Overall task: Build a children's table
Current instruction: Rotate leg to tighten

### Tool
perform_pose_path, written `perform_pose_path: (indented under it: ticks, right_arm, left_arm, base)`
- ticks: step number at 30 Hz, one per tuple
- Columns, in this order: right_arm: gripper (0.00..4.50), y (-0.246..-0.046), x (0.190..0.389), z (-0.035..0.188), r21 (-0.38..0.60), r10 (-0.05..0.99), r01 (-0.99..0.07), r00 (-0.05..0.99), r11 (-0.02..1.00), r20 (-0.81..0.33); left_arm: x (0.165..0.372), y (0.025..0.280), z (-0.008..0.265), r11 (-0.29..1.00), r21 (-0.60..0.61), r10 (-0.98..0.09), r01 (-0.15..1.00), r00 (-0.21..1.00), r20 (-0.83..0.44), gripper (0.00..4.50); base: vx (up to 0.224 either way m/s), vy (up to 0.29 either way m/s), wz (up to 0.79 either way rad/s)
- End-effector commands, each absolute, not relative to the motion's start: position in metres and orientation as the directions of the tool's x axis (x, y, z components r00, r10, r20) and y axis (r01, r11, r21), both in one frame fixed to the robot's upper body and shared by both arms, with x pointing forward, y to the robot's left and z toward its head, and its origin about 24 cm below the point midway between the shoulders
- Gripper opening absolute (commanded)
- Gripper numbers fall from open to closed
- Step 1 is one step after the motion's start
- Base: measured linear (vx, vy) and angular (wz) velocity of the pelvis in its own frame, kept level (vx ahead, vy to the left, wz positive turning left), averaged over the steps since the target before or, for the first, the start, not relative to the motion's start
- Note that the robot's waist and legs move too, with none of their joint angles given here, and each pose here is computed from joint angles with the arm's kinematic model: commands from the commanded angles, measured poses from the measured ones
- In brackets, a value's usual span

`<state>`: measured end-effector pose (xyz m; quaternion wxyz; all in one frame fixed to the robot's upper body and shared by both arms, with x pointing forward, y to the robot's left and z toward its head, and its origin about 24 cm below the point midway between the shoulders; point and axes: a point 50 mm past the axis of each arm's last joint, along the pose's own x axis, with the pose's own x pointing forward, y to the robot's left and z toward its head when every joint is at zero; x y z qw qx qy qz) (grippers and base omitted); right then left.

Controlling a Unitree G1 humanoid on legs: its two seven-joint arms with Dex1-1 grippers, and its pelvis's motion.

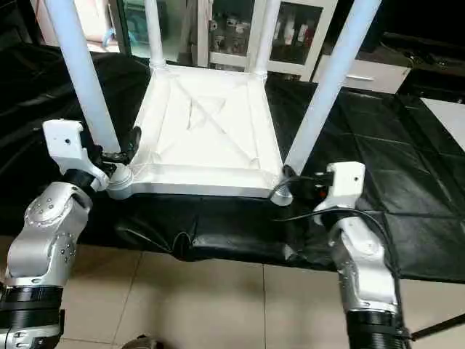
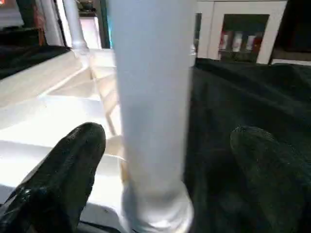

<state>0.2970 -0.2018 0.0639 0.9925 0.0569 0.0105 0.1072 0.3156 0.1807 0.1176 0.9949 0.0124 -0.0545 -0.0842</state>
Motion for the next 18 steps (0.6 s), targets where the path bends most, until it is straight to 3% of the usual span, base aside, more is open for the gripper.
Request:
perform_pose_path:
  ticks: [1,4,7,10,17,18]
  right_arm:
    - [4.50,-0.201,0.300,0.076,0.114,0.217,-0.219,0.976,0.969,0.030]
    - [4.50,-0.198,0.301,0.077,0.125,0.216,-0.219,0.976,0.968,0.034]
    - [4.50,-0.196,0.302,0.077,0.142,0.218,-0.221,0.975,0.965,0.035]
    - [4.50,-0.196,0.306,0.078,0.146,0.207,-0.209,0.978,0.967,0.028]
    - [4.50,-0.195,0.309,0.079,0.155,0.199,-0.199,0.980,0.968,0.020]
    - [4.50,-0.195,0.309,0.079,0.156,0.201,-0.202,0.979,0.967,0.021]
  left_arm:
    - [0.315,0.176,0.118,0.982,0.071,-0.181,0.174,0.977,0.111,4.12]
    - [0.314,0.179,0.118,0.988,0.056,-0.146,0.141,0.983,0.114,3.68]
    - [0.314,0.181,0.116,0.992,0.051,-0.122,0.117,0.987,0.102,3.69]
    - [0.314,0.185,0.117,0.995,0.056,-0.093,0.088,0.991,0.099,3.31]
    - [0.315,0.184,0.120,0.993,0.027,-0.116,0.113,0.987,0.110,2.78]
    - [0.315,0.184,0.121,0.993,0.022,-0.117,0.116,0.987,0.110,2.54]
  base:
    - [0.000,0.000,0.00]
    - [0.000,0.000,0.00]
    - [0.000,0.000,0.00]
    - [0.000,0.000,0.00]
    - [0.000,0.000,0.00]
    - [0.000,0.000,0.00]
